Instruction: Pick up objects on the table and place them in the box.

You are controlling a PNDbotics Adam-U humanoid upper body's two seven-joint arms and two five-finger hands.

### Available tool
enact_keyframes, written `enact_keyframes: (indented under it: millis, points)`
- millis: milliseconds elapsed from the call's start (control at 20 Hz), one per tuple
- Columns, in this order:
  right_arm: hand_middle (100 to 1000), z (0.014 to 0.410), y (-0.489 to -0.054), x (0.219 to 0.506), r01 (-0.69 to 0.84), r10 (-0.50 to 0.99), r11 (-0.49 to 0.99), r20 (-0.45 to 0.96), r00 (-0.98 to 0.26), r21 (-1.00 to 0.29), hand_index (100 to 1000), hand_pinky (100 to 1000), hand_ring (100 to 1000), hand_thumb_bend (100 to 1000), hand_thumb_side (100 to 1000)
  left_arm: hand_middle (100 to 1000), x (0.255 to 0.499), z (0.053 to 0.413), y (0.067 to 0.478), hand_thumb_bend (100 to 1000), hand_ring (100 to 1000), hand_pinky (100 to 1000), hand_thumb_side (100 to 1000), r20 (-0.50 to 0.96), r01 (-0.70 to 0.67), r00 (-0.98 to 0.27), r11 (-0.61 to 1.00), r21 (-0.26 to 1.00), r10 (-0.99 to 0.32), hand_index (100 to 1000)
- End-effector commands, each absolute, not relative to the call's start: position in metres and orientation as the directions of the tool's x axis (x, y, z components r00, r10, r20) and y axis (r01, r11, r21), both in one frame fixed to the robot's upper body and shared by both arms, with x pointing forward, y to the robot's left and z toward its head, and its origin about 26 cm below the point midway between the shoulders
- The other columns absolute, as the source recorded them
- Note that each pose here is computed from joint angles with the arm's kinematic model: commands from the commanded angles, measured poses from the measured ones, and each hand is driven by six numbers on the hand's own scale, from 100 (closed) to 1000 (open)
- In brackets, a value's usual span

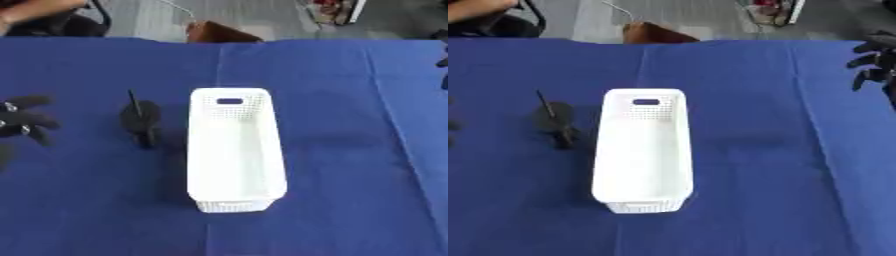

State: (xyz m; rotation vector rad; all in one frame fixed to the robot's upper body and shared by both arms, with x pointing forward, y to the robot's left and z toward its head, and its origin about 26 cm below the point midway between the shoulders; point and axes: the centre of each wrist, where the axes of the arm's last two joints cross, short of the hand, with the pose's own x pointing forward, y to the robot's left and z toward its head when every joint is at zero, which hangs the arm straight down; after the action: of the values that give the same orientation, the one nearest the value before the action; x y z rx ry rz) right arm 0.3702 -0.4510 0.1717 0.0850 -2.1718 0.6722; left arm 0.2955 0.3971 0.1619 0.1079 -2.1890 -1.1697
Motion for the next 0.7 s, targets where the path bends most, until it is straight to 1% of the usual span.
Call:
enact_keyframes:
  millis: [50,350,700]
  points:
    - [719,0.187,-0.454,0.370,-0.283,0.214,0.677,0.550,-0.807,-0.680,835,415,669,1000,541,970,0.298,0.175,0.402,100,744,599,860,0.467,0.209,-0.805,0.561,0.801,-0.366,896]
    - [719,0.188,-0.450,0.373,-0.288,0.210,0.671,0.548,-0.810,-0.683,835,414,668,1000,541,978,0.303,0.179,0.412,100,746,599,873,0.474,0.208,-0.792,0.560,0.802,-0.385,895]
    - [716,0.191,-0.443,0.377,-0.300,0.196,0.663,0.546,-0.814,-0.686,835,413,667,1000,541,980,0.313,0.188,0.441,100,749,610,883,0.454,0.172,-0.760,0.530,0.830,-0.465,898]
